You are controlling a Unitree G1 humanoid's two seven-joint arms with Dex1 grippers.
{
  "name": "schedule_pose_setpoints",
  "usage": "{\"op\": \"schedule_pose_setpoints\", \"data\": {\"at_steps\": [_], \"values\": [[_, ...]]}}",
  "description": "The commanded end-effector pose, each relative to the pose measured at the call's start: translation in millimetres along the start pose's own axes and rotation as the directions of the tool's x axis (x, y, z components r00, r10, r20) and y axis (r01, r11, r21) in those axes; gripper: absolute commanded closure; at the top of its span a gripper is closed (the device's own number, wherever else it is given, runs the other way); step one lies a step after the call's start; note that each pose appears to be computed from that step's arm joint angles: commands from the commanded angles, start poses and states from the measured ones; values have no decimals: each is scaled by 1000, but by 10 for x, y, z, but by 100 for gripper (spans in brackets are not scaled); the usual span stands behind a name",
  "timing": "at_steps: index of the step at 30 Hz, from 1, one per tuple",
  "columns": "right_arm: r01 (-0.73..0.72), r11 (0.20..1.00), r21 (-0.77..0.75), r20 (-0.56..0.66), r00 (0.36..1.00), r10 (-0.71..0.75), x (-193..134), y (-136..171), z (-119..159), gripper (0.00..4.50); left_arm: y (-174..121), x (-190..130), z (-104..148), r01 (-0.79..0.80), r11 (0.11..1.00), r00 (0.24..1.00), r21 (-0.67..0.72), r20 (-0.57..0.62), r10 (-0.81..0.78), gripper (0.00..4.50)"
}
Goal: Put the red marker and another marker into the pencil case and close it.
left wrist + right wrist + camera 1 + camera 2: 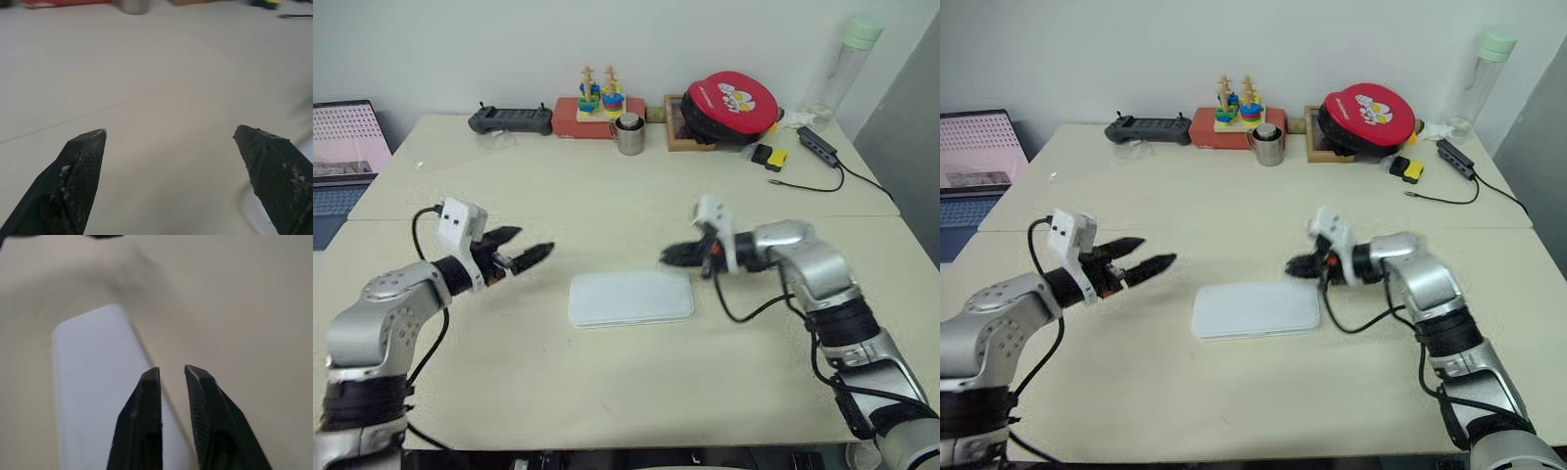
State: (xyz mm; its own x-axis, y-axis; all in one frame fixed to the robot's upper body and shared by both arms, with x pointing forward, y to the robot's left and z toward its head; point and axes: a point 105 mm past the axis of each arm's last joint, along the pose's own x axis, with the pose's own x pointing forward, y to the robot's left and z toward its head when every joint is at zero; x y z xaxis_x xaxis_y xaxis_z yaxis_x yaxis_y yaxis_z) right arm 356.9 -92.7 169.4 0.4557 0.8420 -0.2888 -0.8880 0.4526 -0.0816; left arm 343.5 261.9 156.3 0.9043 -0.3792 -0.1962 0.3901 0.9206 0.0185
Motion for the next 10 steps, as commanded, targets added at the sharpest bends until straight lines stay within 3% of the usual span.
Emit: {"op": "schedule_pose_setpoints", "data": {"at_steps": [1,5,10], "values": [[217,975,49,25,976,-218,-372,-337,-7,260,151,10,63,-93,993,996,71,23,91,0],[314,945,95,20,948,-317,-694,-417,-68,135,232,-31,75,-104,991,994,79,25,103,0],[360,922,146,9,931,-365,-838,-369,-174,2,140,-25,44,-54,995,999,79,7,54,0]]}}
